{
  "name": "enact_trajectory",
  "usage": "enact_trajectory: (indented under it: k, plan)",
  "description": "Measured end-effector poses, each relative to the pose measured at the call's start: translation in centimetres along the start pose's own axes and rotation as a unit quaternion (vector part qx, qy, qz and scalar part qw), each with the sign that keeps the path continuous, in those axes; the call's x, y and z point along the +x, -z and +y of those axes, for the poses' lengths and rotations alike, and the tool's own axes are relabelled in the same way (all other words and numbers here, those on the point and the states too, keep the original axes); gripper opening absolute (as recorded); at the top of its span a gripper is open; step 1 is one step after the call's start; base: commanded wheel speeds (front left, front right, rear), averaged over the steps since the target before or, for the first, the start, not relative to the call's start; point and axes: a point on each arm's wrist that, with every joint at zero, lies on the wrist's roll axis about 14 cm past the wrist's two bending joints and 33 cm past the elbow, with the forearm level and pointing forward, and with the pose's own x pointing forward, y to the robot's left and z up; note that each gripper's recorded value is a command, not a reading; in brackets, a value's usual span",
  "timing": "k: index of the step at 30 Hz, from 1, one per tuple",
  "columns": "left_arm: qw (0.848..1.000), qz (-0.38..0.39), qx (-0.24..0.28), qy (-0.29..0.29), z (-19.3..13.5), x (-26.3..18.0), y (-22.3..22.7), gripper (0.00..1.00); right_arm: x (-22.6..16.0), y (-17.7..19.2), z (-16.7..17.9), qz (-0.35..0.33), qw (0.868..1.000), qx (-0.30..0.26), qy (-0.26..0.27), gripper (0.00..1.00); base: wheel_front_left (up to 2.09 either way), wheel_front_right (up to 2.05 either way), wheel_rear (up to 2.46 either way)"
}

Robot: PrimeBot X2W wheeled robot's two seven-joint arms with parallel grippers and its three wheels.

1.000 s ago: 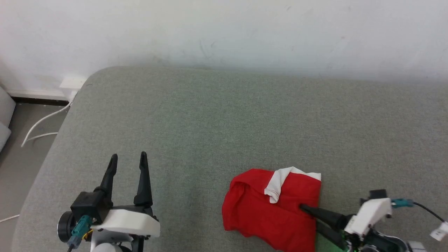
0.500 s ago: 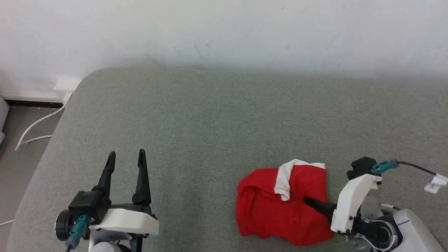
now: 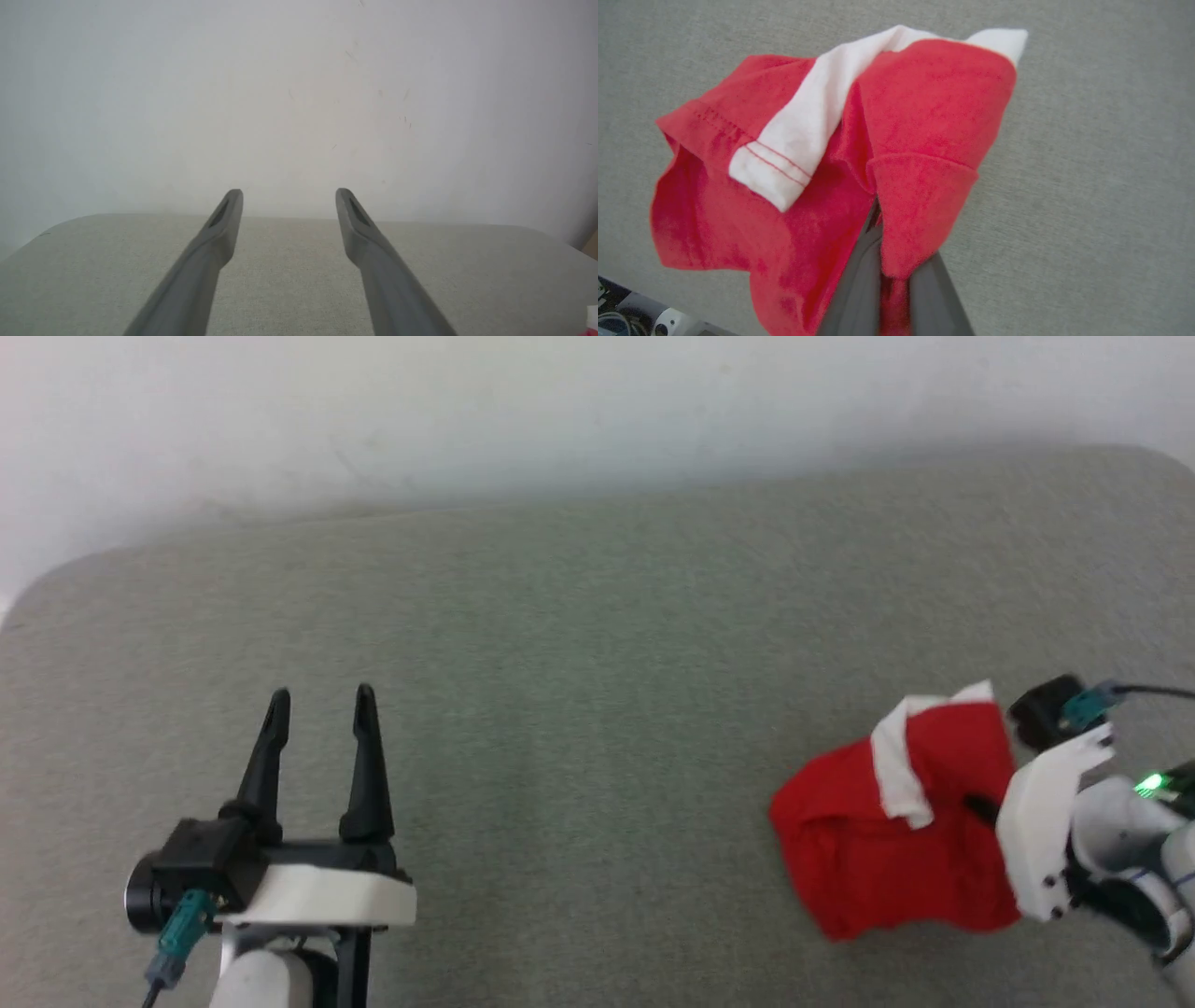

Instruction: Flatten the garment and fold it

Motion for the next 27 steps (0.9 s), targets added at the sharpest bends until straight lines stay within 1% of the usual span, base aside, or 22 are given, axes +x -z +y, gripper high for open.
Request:
enact_trajectory:
  k: [4, 11, 13, 15, 19, 21, 22, 23, 24, 27]
  plan:
    - [0.999, -0.004, -0.004, 0.051, -2.8, 3.0, 0.9, 1.0, -0.6, 0.1, -5.6, -0.018, 0.997, 0.014, 0.068, 0.0, 0.0, 0.0, 0.0]
    - [0.992, 0.005, -0.01, 0.124, -6.6, 7.7, 4.3, 1.0, 0.0, 3.3, -12.6, 0.007, 0.988, 0.038, 0.152, 0.0, 0.0, 0.0, 0.0]
    - [0.99, 0.013, -0.017, 0.138, -7.5, 8.5, 5.6, 1.0, 0.0, 4.4, -14.5, 0.019, 0.983, 0.044, 0.176, 0.0, 0.0, 0.0, 0.0]
    - [0.988, 0.022, -0.025, 0.148, -8.3, 9.1, 7.0, 1.0, -0.1, 5.3, -16.3, 0.03, 0.978, 0.037, 0.202, 0.0, 0.0, 0.0, 0.0]
    - [0.986, 0.046, -0.039, 0.156, -9.0, 9.7, 9.9, 1.0, -0.7, 5.9, -20.2, 0.031, 0.965, 0.029, 0.259, 0.0, 0.0, 0.0, 0.0]
    - [0.985, 0.058, -0.044, 0.157, -9.2, 9.7, 11.1, 1.0, -0.9, 6.1, -21.5, 0.027, 0.959, 0.033, 0.279, 0.0, 0.0, 0.0, 0.0]
    - [0.985, 0.064, -0.046, 0.157, -9.2, 9.7, 11.7, 1.0, -0.9, 6.3, -22.0, 0.026, 0.957, 0.03, 0.288, 0.27, 0.0, 0.0, 0.0]
    - [0.984, 0.069, -0.048, 0.156, -9.2, 9.6, 12.2, 1.0, -0.8, 6.5, -22.3, 0.027, 0.955, 0.031, 0.294, 0.8, 0.0, 0.0, 0.0]
    - [0.984, 0.074, -0.05, 0.155, -9.2, 9.6, 12.7, 1.0, -0.8, 6.8, -22.6, 0.029, 0.953, 0.028, 0.299, 1.0, 0.0, 0.0, 0.0]
    - [0.984, 0.079, -0.051, 0.15, -9.1, 9.5, 13.0, 1.0, -1.1, 6.7, -23.4, 0.014, 0.948, 0.015, 0.317, 1.0, 0.0, 0.0, 0.0]
